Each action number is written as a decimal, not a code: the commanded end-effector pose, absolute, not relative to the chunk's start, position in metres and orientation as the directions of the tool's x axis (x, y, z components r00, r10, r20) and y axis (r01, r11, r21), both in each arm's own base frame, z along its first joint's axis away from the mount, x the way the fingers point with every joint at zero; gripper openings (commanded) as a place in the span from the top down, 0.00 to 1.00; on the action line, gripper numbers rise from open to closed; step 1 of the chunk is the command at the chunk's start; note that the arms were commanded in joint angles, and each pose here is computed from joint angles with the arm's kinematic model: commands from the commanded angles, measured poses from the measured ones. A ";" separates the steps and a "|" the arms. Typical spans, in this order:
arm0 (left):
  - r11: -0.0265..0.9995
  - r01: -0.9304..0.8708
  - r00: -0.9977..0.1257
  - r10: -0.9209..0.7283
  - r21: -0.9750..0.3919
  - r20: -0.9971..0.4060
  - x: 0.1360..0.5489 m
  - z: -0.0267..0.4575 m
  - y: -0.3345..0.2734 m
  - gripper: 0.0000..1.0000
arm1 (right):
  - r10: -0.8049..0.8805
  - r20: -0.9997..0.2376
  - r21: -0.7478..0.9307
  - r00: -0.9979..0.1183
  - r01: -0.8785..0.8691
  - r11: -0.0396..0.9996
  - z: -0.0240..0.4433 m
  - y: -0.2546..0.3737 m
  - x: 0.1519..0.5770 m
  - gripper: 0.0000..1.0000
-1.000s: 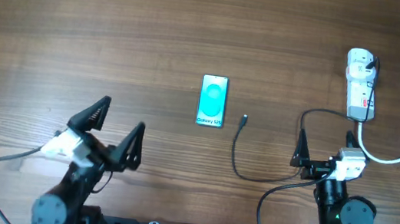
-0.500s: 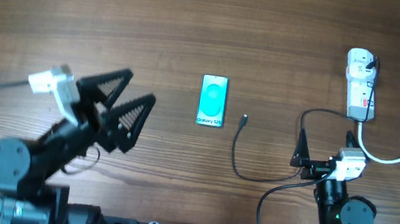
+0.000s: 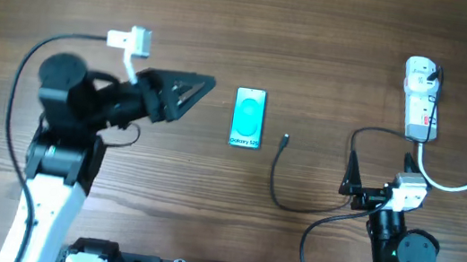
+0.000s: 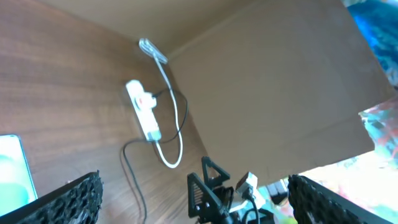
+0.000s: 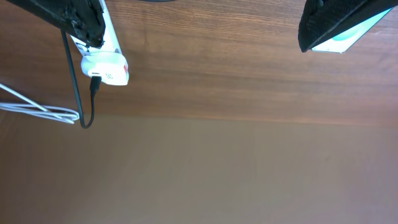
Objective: Plug charger to phone and switch on socket
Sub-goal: 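Move the left gripper forward over the Galaxy S25 phone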
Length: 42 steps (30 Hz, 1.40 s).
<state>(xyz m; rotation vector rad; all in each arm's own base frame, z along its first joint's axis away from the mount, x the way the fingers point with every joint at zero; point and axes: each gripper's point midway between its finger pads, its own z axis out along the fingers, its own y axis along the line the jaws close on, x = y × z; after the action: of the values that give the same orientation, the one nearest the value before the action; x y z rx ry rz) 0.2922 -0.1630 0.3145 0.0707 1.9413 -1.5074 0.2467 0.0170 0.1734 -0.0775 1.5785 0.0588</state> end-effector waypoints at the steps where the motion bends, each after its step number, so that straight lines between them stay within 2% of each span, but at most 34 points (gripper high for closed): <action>1: 0.394 0.489 -0.719 -0.322 -0.778 -0.615 0.316 0.326 -0.175 0.01 | 0.000 -1.000 0.000 -0.003 -0.076 0.997 0.174 0.015 0.247 0.00; 3: 0.510 0.451 -0.664 -0.356 -0.732 -0.657 0.339 0.317 -0.167 0.00 | 0.000 -1.000 0.000 -0.003 -0.076 0.997 0.174 0.015 0.247 0.00; 5: 0.658 0.339 -0.608 -0.392 -0.672 -0.691 0.361 0.299 -0.142 0.01 | 0.000 -1.000 0.001 -0.003 -0.076 0.997 0.174 0.015 0.247 0.00; 7: 0.747 0.263 -0.584 -0.380 -0.610 -0.717 0.369 0.285 -0.125 0.01 | 0.000 -1.000 0.000 -0.003 -0.076 0.997 0.174 0.015 0.247 0.00; 9: 0.791 0.219 -0.603 -0.351 -0.572 -0.716 0.367 0.276 -0.118 0.00 | 0.000 -1.000 0.000 -0.003 -0.076 0.997 0.174 0.015 0.247 0.00; 13: 0.817 0.128 -0.721 -0.313 -0.563 -0.618 0.362 0.271 -0.116 0.01 | 0.000 -1.000 0.001 -0.003 -0.076 0.997 0.174 0.015 0.247 0.00; 18: 0.896 -0.007 -0.850 -0.240 -0.445 -0.469 0.362 0.268 -0.111 0.00 | 0.000 -1.000 0.000 -0.002 -0.076 0.997 0.174 0.015 0.247 0.00; 21: 0.867 0.058 -0.862 -0.206 -0.495 -0.462 0.368 0.276 -0.139 0.00 | 0.000 -1.000 0.000 -0.003 -0.076 0.997 0.174 0.015 0.247 0.00; 25: 0.859 0.095 -0.890 -0.153 -0.503 -0.429 0.354 0.271 -0.159 0.00 | 0.000 -1.000 0.001 -0.003 -0.076 0.997 0.174 0.015 0.247 0.00; 28: 0.869 0.008 -0.899 -0.211 -0.495 -0.384 0.348 0.265 -0.169 0.00 | 0.000 -1.000 0.000 -0.003 -0.076 0.997 0.174 0.015 0.247 0.00; 32: 0.922 -0.050 -0.894 -0.212 -0.383 -0.394 0.337 0.257 -0.179 0.01 | 0.000 -1.000 0.000 -0.003 -0.076 0.997 0.174 0.015 0.247 0.00; 35: 0.934 -0.061 -0.907 -0.199 -0.351 -0.372 0.334 0.260 -0.185 0.01 | 0.000 -1.000 0.001 -0.003 -0.076 0.997 0.174 0.015 0.247 0.00; 38: 0.950 -0.090 -0.930 -0.188 -0.300 -0.316 0.336 0.256 -0.184 0.01 | 0.000 -1.000 0.000 -0.003 -0.076 0.997 0.174 0.015 0.247 0.00; 42: 0.975 -0.136 -0.963 -0.172 -0.176 -0.207 0.340 0.224 -0.178 0.00 | 0.000 -1.000 0.001 -0.003 -0.076 0.997 0.174 0.015 0.247 0.00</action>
<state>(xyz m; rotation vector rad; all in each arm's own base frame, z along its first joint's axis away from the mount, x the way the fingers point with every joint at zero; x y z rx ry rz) 0.3278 -0.1839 0.2470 -0.1756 2.8449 -0.3641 0.2467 0.0170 0.1733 -0.0775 1.5789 0.0588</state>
